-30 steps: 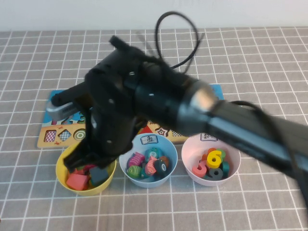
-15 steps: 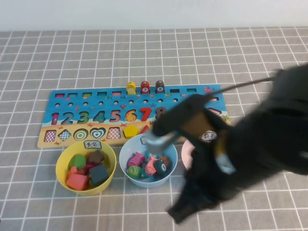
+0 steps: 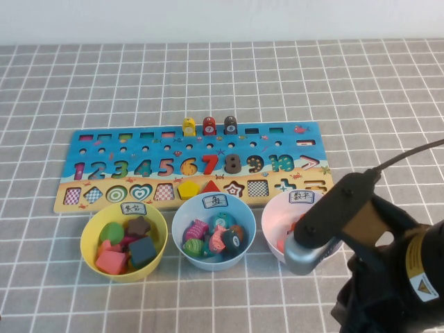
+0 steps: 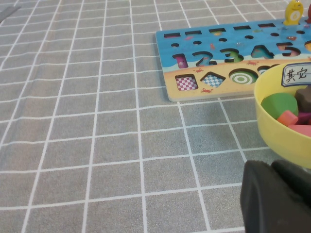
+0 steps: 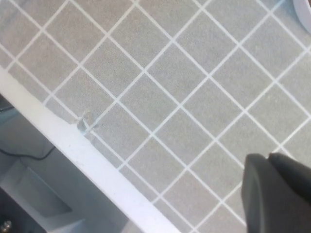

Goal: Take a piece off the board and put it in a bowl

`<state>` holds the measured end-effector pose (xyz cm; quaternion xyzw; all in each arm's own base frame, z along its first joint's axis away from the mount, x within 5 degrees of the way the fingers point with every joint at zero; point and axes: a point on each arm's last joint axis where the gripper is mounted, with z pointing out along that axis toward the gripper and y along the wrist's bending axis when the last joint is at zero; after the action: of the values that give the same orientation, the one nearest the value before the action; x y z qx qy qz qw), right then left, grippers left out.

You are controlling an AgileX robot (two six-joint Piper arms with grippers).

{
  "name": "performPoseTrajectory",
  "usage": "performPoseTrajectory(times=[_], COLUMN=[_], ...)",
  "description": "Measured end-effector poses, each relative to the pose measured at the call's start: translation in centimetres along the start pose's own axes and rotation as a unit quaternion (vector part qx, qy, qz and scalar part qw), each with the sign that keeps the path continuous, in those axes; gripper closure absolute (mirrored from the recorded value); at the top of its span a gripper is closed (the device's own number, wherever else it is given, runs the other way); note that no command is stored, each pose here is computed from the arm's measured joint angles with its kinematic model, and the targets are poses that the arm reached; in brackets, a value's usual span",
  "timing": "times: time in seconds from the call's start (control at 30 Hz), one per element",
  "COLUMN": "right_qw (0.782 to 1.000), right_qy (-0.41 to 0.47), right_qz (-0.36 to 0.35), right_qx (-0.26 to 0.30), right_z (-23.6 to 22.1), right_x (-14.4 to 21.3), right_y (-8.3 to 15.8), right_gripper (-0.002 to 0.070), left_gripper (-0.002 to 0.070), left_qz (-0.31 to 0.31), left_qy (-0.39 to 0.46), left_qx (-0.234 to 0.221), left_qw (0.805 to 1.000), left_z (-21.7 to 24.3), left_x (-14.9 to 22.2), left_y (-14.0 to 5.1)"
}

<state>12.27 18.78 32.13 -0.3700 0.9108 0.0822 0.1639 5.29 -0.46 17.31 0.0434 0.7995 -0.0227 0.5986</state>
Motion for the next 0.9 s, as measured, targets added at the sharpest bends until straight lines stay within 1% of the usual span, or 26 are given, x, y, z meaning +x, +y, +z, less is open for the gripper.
performPoseTrajectory(times=[0.23,0.33,0.43,0.53,0.63,0.77,0.8,0.9], right_qw=[1.0,0.998,0.994,0.985,0.965,0.925,0.917,0.873], right_qy=[-0.022,-0.052,-0.103,-0.172,-0.254,-0.355,-0.368,-0.442], right_qz=[-0.012,-0.017,-0.02,0.008,0.052,0.11,0.125,0.157], right_qx=[-0.005,-0.009,-0.005,0.008,0.031,0.076,0.09,0.134], right_z=[0.6,1.4,2.3,3.8,4.9,5.9,6.4,6.8], right_x=[0.0,0.5,1.8,3.6,5.8,9.9,11.1,14.2], right_y=[0.1,-0.1,-1.4,-3.6,-6.1,-8.5,-9.0,-9.8], right_gripper=[0.0692,0.0692,0.0692,0.0693,0.0693,0.0693,0.0692,0.0693], left_gripper=[0.068,0.068,0.068,0.068,0.068,0.068,0.068,0.068], left_qz=[0.0,0.0,0.0,0.0,0.0,0.0,0.0,0.0], left_qy=[0.0,0.0,0.0,0.0,0.0,0.0,0.0,0.0], left_qx=[0.0,0.0,0.0,0.0,0.0,0.0,0.0,0.0], left_qw=[1.0,1.0,1.0,1.0,1.0,1.0,1.0,1.0], left_z=[0.0,0.0,0.0,0.0,0.0,0.0,0.0,0.0], left_x=[0.0,0.0,0.0,0.0,0.0,0.0,0.0,0.0], left_y=[0.0,0.0,0.0,0.0,0.0,0.0,0.0,0.0])
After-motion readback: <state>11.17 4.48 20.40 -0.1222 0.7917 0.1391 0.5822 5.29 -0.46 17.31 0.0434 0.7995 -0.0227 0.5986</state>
